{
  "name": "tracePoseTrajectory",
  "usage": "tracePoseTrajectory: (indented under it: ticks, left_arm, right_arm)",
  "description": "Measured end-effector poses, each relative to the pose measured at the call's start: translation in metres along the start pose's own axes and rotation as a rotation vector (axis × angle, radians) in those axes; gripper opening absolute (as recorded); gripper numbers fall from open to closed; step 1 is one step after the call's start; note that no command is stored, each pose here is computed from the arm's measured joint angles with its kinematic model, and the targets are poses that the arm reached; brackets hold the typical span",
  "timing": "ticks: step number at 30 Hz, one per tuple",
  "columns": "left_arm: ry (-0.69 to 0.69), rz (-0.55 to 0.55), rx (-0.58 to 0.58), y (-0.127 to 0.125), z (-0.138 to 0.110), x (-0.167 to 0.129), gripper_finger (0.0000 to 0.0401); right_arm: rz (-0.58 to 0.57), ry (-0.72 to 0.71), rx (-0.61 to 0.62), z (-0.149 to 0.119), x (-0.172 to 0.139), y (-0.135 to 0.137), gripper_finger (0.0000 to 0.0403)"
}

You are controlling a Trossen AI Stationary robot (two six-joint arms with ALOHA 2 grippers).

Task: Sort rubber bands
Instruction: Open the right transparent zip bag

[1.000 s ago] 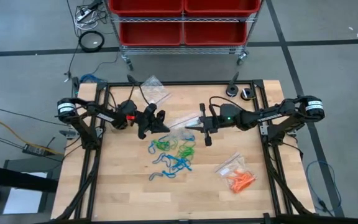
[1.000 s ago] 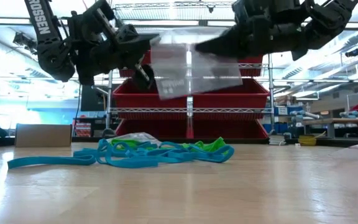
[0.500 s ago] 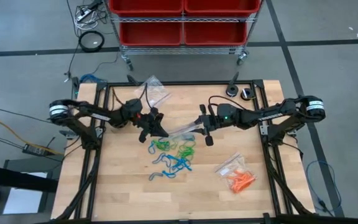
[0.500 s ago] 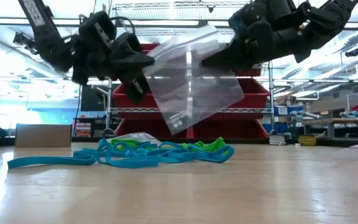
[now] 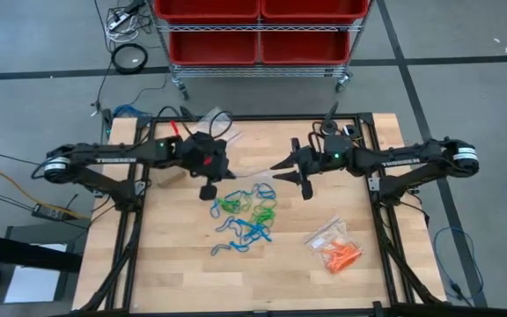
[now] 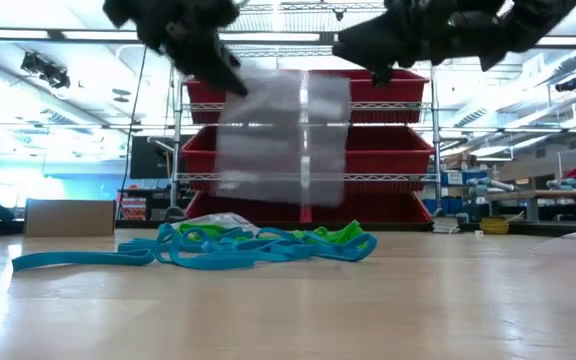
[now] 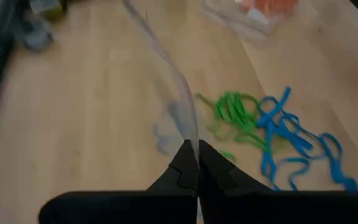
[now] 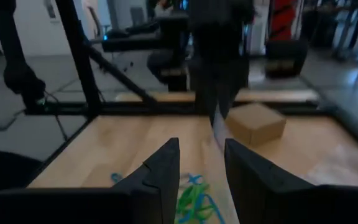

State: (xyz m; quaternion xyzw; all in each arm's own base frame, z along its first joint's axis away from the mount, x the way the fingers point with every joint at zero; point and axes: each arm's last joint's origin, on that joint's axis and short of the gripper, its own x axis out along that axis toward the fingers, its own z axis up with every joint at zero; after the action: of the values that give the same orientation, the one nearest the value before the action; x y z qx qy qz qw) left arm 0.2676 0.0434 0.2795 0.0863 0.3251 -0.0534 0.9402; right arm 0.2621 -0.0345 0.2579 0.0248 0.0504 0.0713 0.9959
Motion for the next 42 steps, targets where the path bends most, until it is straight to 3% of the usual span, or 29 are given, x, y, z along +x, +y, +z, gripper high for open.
tracePoseTrajectory:
  ticks: [6, 10, 15, 26, 42]
  left_arm:
    - [-0.022, 0.072, 0.051, -0.005, 0.022, -0.009, 0.0]
    - [0.057, 0.107, 0.085, -0.011, 0.019, -0.009, 0.0]
    - [0.157, 0.146, 0.125, -0.02, 0.014, -0.005, 0.0]
    - [0.17, 0.177, 0.197, -0.034, 0.018, 0.006, 0.0]
    - [0.198, 0.169, 0.199, -0.034, 0.015, 0.02, 0.0]
  right_arm:
    - [-0.014, 0.169, -0.031, 0.025, 0.03, 0.009, 0.0116]
    - [-0.026, 0.192, -0.074, 0.051, 0.046, 0.014, 0.0115]
    - [-0.052, 0.204, -0.029, 0.071, 0.053, 0.01, 0.0114]
    - [0.034, 0.353, 0.111, 0.049, 0.09, -0.002, 0.0114]
    - [0.018, 0.425, 0.138, 0.039, 0.097, 0.002, 0.0112]
